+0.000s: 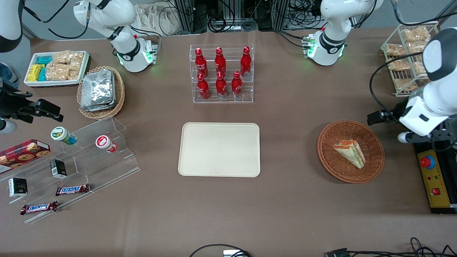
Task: Place sandwich from basket to tray
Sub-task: 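Lower the open left gripper over the sandwich in the wicker basket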
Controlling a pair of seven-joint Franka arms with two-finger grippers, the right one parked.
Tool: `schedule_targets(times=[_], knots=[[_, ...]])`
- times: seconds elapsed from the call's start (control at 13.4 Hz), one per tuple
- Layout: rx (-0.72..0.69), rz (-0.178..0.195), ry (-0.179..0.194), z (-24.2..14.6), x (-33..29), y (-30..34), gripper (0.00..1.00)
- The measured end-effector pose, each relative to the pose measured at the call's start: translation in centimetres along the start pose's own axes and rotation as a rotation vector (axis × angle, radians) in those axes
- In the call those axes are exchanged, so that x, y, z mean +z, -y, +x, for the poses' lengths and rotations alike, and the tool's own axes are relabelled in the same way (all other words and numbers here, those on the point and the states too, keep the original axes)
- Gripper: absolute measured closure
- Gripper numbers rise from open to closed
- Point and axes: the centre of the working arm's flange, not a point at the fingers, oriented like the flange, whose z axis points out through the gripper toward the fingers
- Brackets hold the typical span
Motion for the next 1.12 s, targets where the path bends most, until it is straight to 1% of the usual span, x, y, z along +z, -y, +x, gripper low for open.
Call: schedule_targets(times=[0.15,0.3,0.37,0.45,0.6,0.67,0.74,0.89,0.97,1.12], knots=[[-0.002,-0.004,0.013,0.7,0.4,0.2,0.0],[-0.002,0.001,0.021,0.9,0.8,0.3,0.0],[-0.01,0.004,0.035,1.0,1.2,0.3,0.0],[-0.046,0.007,0.05,1.1,1.9,0.4,0.0],[-0.185,0.014,0.071,1.2,3.1,0.4,0.0],[-0.264,0.018,0.069,1.3,3.5,0.4,0.0],[-0.359,0.02,0.056,1.5,3.6,0.6,0.0],[-0.556,0.004,0.007,2.3,4.1,2.2,0.0],[-0.646,-0.004,-0.011,2.6,4.5,2.7,0.0],[-0.768,-0.011,-0.015,3.1,6.0,2.4,0.0]])
